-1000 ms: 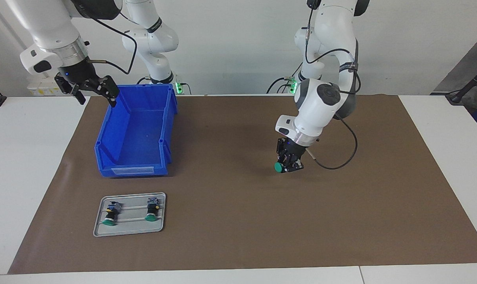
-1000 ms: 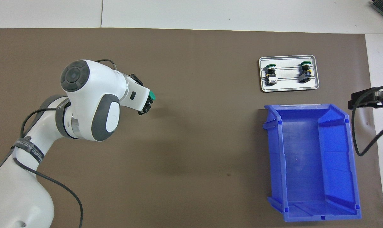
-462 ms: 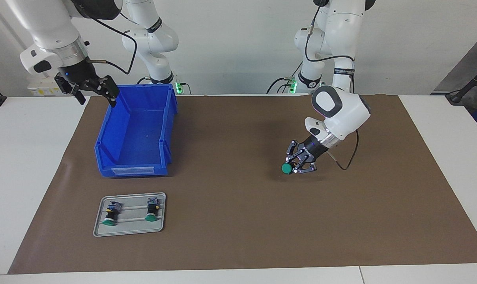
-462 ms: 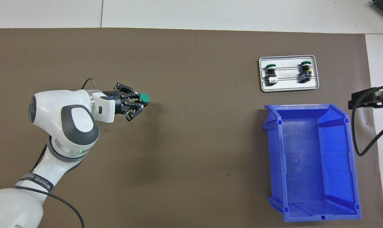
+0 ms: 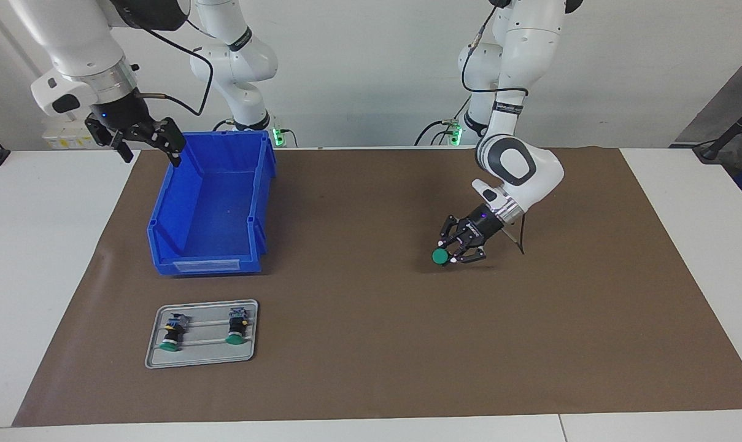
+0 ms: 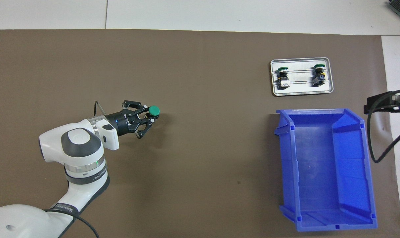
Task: Place and press button with both arms
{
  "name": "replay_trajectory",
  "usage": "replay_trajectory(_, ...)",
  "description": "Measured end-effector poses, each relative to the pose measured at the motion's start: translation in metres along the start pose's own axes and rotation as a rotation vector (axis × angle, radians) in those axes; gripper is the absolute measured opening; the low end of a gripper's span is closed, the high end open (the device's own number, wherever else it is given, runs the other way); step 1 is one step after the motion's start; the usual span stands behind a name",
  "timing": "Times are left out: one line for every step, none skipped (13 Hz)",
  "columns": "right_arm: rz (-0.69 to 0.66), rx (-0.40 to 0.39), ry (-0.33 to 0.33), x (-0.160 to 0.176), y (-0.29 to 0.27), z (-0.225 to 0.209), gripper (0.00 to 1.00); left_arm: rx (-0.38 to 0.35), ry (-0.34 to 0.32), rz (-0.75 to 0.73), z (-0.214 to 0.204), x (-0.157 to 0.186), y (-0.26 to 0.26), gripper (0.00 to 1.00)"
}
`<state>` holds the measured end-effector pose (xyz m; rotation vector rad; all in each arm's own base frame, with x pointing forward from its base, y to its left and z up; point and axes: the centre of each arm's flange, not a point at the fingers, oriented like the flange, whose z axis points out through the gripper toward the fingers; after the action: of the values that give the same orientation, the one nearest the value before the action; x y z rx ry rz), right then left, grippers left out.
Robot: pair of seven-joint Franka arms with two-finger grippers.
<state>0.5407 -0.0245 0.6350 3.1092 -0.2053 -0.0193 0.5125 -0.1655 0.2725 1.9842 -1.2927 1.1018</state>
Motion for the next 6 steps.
replay_trajectory(0.0,0.0,0.0,0.0,0.0,0.0,1.0,-0.004,0.031,0.003,0.002,-0.005,0.007,0.33)
replay_trajectory(0.0,0.0,0.0,0.0,0.0,0.0,1.0,-0.014,0.064,0.008,0.004,-0.009,0.014,0.33)
replay_trajectory(0.0,0.0,0.0,0.0,0.0,0.0,1.0,-0.026,0.103,0.016,0.006,-0.015,0.022,0.33)
replay_trajectory(0.0,0.0,0.0,0.0,0.0,0.0,1.0,-0.035,0.141,0.03,0.007,-0.023,0.03,0.33)
replay_trajectory(0.0,0.0,0.0,0.0,0.0,0.0,1.0,-0.043,0.172,0.043,0.007,-0.032,0.038,0.33)
replay_trajectory(0.0,0.0,0.0,0.0,0.0,0.0,1.0,-0.048,0.208,0.049,0.005,-0.04,0.043,0.33)
